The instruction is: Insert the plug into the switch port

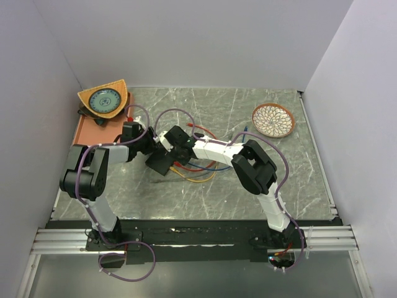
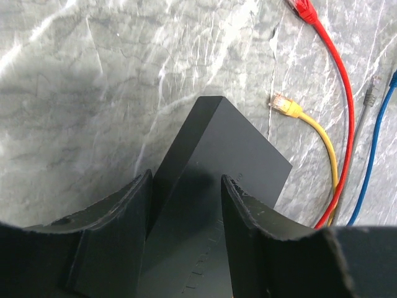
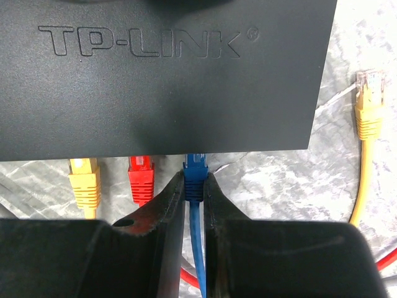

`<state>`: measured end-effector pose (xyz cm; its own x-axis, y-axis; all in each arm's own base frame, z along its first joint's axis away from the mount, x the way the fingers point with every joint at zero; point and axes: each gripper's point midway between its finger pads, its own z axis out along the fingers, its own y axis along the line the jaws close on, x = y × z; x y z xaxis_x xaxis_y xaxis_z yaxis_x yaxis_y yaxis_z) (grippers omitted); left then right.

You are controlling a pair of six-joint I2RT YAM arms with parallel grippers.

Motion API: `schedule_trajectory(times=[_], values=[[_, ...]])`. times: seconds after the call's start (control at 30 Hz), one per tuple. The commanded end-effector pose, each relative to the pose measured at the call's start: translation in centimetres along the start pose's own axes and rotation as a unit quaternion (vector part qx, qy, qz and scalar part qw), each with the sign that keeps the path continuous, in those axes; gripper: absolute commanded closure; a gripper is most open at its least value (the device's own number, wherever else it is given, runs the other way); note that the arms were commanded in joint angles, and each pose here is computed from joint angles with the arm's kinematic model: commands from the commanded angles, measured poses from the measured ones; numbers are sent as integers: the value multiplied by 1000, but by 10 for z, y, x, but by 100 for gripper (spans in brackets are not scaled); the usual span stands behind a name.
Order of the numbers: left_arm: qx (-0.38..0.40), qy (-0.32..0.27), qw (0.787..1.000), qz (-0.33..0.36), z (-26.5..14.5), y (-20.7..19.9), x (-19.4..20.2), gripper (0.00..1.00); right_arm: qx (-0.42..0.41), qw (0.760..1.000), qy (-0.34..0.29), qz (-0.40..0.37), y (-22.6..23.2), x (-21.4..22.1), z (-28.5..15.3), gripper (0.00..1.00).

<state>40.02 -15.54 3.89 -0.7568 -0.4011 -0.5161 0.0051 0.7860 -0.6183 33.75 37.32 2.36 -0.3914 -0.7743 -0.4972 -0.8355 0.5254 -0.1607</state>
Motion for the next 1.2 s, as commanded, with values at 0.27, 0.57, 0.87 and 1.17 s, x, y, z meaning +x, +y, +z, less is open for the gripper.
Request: schedule_trajectory(times=[0.27,0.57,0.87,1.17], values=[[121,137,983,-15,-25,-77,75,50,-52,975,-215,-11,17,-135,-42,100],[102,129,986,-4,-29,-76,71,49,-57,977,-205,-11,19,-131,-46,100],[31,92,995,6,-36,-59,45,36,-44,982,-182,-8,16,-110,-52,92],[-25,30,999,1,-56,-44,-5,19,-24,986,-165,-4,10,-89,-62,62]])
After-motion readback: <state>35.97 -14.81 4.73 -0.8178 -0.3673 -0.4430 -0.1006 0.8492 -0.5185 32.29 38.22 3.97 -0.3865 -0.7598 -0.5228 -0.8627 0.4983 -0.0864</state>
